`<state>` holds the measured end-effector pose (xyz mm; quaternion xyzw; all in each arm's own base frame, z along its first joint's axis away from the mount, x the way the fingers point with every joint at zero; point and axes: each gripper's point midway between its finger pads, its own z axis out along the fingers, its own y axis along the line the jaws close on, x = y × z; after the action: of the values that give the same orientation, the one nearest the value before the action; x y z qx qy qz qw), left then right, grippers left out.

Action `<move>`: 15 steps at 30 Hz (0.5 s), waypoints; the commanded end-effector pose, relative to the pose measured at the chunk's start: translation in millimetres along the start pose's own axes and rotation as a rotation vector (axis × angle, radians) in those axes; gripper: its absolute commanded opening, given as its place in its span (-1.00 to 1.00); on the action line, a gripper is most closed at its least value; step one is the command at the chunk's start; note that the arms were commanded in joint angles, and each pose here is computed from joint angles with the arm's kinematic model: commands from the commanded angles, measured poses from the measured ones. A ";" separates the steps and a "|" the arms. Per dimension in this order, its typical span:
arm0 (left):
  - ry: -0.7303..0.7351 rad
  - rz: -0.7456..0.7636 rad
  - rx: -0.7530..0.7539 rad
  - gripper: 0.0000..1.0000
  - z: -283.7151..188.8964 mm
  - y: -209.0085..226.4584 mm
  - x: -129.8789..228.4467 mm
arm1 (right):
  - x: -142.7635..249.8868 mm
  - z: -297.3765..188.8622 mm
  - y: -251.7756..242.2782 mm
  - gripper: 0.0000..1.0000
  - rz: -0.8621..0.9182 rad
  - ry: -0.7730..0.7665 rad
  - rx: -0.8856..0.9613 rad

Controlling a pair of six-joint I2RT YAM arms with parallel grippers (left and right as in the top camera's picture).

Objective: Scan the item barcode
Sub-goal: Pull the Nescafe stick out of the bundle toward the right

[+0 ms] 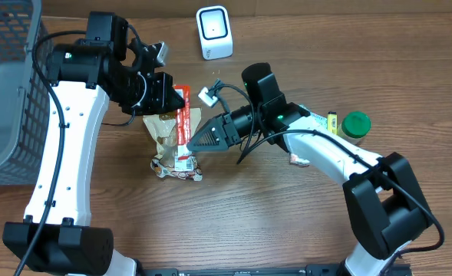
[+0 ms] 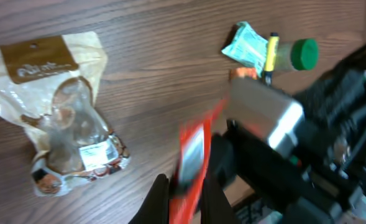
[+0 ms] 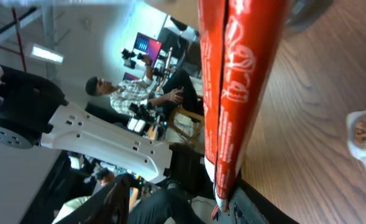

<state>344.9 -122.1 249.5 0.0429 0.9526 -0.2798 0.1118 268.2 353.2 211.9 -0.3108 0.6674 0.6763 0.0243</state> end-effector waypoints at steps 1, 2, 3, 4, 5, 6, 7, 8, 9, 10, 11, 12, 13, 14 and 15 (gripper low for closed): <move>0.030 -0.028 0.076 -0.92 5.1 -11.8 4.2 | -12.3 -12.9 9.8 0.03 -0.049 -0.030 0.006; 0.030 -0.028 0.074 -0.92 5.2 -11.5 4.2 | -12.8 -14.1 9.4 0.03 -0.048 -0.032 0.007; 0.029 -0.027 0.067 -0.92 5.2 -10.2 4.1 | -13.1 -14.7 9.1 0.02 -0.048 -0.034 0.008; 0.028 -0.028 0.056 -0.92 5.4 -8.4 4.0 | -13.1 -14.7 8.3 0.01 -0.044 -0.036 0.012; 0.027 -0.027 0.038 -0.92 5.5 -5.2 3.8 | -13.2 -14.8 5.8 -0.03 -0.032 -0.041 0.024; 0.025 -0.027 0.010 -0.92 5.6 -0.4 3.4 | -13.4 -14.8 1.4 -0.07 -0.014 -0.049 0.045; 0.022 -0.028 -0.017 -0.92 5.6 4.1 3.0 | -13.0 -15.1 -4.4 -0.08 0.008 -0.059 0.072; 0.018 -0.032 -0.071 -0.92 5.4 13.1 2.5 | -10.3 -14.6 -16.7 -0.09 0.044 -0.071 0.130; 0.016 -0.038 -0.104 -0.92 5.1 18.6 2.4 | -7.1 -15.4 -27.9 -0.10 0.073 -0.080 0.184; 0.015 -0.048 -0.131 -0.91 4.6 23.0 2.6 | -3.8 -18.0 -41.7 -0.11 0.113 -0.093 0.256; 0.012 -0.056 -0.152 -0.92 4.1 26.7 2.4 | 0.6 -21.8 -57.1 -0.15 0.158 -0.105 0.338; 0.008 -0.067 -0.192 -0.92 3.6 33.8 1.6 | 9.4 -33.4 -85.6 -0.19 0.239 -0.129 0.508; 0.007 -0.072 -0.208 -0.92 3.4 36.7 1.3 | 12.9 -38.7 -95.5 -0.21 0.261 -0.137 0.574; 0.008 -0.082 -0.222 -0.91 4.0 39.7 1.0 | 17.5 -45.6 -107.3 -0.25 0.285 -0.144 0.656; 0.010 -0.084 -0.227 -0.92 5.1 41.2 0.8 | 21.3 -52.0 -116.6 -0.29 0.301 -0.150 0.727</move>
<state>347.5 -101.7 237.9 0.0123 0.9699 -0.2171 0.1094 292.0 330.3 137.8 -0.1628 0.8232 0.5439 -0.0004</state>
